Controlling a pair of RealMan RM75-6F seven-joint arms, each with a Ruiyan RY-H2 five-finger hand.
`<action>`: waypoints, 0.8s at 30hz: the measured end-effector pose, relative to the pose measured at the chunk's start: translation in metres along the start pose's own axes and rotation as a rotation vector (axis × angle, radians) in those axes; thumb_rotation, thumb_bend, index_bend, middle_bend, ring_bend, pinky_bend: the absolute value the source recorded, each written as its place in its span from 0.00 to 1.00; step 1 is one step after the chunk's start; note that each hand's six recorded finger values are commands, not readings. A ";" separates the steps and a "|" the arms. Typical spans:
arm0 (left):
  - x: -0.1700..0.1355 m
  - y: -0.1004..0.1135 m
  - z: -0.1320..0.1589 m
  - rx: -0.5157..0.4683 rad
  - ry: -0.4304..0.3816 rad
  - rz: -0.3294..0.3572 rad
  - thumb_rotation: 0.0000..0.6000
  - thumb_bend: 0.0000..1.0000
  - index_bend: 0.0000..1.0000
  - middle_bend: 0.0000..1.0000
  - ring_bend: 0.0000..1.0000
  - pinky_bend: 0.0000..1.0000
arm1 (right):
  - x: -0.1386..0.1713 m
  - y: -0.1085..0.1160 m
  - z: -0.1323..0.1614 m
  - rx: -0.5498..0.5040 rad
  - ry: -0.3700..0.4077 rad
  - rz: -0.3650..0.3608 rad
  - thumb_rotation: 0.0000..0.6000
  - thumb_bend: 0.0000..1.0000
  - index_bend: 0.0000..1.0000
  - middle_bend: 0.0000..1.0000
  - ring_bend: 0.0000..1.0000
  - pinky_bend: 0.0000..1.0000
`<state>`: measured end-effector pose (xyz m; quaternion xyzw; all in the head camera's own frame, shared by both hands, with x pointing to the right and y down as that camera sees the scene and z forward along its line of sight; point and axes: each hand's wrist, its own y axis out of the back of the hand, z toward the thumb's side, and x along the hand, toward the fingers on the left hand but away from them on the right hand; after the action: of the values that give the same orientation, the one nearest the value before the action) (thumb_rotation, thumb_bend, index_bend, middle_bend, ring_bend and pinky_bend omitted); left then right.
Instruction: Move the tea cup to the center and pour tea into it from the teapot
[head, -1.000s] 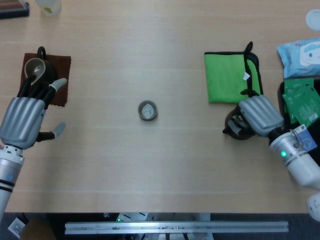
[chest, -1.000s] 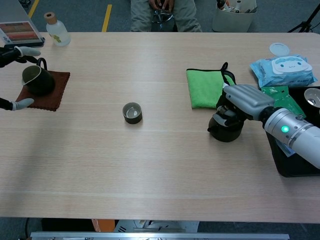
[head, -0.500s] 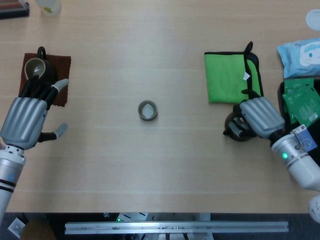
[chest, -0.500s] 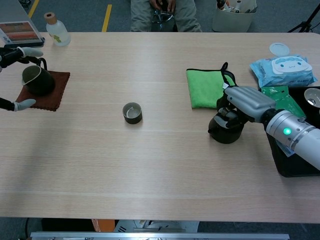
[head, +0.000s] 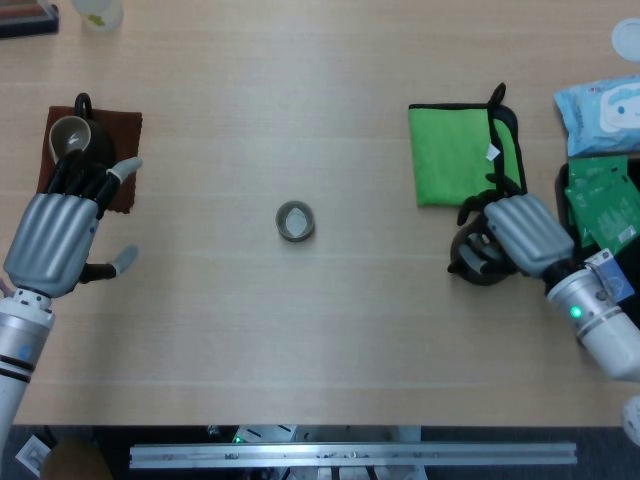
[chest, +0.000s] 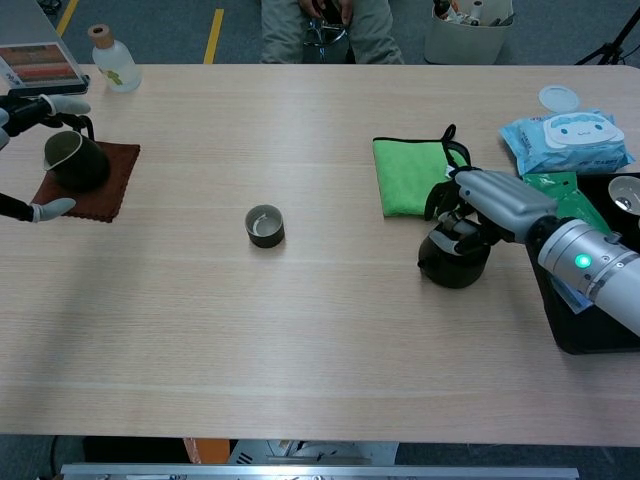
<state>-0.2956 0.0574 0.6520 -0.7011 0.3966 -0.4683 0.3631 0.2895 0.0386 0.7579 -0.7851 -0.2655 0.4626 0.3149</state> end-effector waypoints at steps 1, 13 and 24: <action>0.000 0.000 0.000 0.000 0.000 0.000 1.00 0.25 0.10 0.20 0.17 0.07 | 0.000 0.000 0.000 0.000 0.000 -0.001 1.00 0.36 0.49 0.39 0.27 0.08; 0.001 -0.002 0.002 -0.001 -0.004 -0.004 1.00 0.25 0.10 0.20 0.17 0.07 | 0.001 -0.002 -0.003 0.030 -0.007 0.011 1.00 0.27 0.45 0.30 0.17 0.03; 0.002 -0.001 0.002 0.002 -0.004 -0.002 1.00 0.25 0.10 0.20 0.17 0.07 | -0.001 -0.006 -0.007 0.075 -0.029 0.034 1.00 0.13 0.40 0.20 0.07 0.00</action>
<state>-0.2930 0.0560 0.6529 -0.7018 0.3948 -0.4678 0.3644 0.2946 0.0402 0.7656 -0.7703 -0.2389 0.4891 0.3323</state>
